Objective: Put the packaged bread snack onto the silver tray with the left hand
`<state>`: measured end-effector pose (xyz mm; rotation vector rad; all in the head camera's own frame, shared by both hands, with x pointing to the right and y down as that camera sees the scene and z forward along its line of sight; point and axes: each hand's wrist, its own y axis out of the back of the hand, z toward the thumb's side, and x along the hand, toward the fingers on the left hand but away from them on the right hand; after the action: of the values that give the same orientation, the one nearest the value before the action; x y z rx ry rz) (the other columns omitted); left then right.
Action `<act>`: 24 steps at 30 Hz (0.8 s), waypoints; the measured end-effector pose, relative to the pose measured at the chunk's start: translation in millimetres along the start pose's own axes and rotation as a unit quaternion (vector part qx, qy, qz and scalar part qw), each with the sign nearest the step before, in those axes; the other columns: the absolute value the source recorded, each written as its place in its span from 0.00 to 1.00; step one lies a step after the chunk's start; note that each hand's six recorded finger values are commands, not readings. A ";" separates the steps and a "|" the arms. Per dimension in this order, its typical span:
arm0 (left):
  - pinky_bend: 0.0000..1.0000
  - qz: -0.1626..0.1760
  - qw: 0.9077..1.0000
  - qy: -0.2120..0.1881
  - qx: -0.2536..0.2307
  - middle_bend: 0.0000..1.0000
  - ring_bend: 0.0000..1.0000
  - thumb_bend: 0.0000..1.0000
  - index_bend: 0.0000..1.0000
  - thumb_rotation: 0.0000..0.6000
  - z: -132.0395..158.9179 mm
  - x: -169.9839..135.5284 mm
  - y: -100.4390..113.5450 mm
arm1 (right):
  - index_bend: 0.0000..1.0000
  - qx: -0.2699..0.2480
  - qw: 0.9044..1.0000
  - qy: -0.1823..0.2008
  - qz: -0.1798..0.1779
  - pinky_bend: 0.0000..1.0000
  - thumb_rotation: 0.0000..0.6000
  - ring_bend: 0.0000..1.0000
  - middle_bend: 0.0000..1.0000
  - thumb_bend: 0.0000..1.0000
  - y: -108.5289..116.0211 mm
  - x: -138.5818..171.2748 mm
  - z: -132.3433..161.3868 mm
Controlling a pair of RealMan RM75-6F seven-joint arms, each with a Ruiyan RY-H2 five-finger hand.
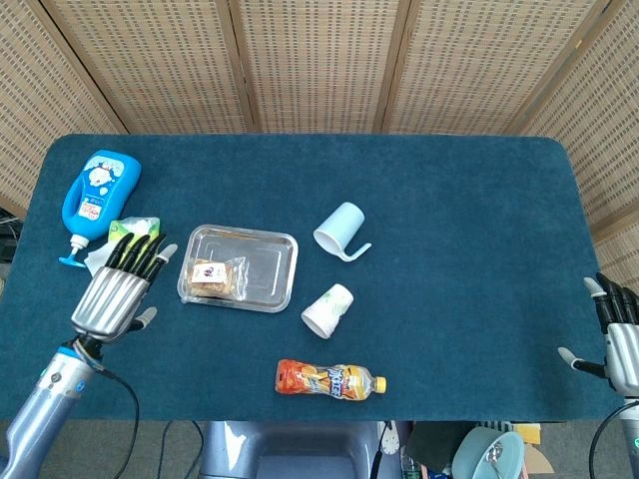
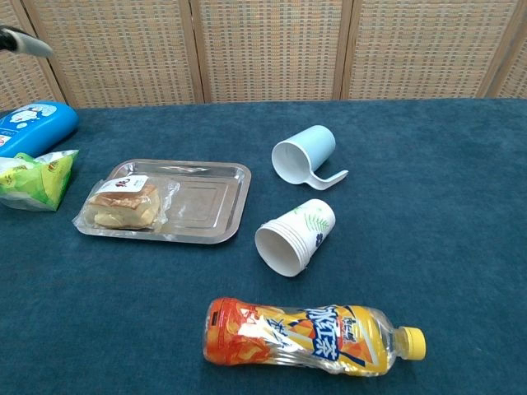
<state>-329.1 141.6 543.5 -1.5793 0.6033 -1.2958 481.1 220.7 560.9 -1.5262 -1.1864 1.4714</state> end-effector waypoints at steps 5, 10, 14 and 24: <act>0.00 0.045 0.998 0.036 0.023 0.00 0.00 0.28 0.00 1.00 -23.0 -41.9 20.4 | 0.00 0.001 1.000 0.009 0.002 0.00 1.00 0.00 0.00 0.08 -0.7 0.1 7.3; 0.00 0.055 0.996 0.072 0.009 0.00 0.00 0.30 0.00 1.00 -51.5 -60.2 17.3 | 0.00 0.004 1.000 0.017 0.001 0.00 1.00 0.00 0.00 0.09 0.8 1.6 16.8; 0.00 0.064 0.994 0.093 0.004 0.00 0.00 0.30 0.00 1.00 -73.1 -68.9 12.8 | 0.00 0.003 1.000 0.021 -0.001 0.00 1.00 0.00 0.00 0.09 3.8 1.9 24.2; 0.00 0.056 0.991 0.120 -0.029 0.00 0.00 0.32 0.00 1.00 -104.2 -69.7 4.5 | 0.00 0.012 0.999 0.029 0.013 0.00 1.00 0.00 0.00 0.09 1.6 0.2 34.6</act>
<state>-446.9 160.1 504.4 -1.4245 0.8740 -1.4043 447.1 216.5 555.4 -1.5635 -1.1152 1.4434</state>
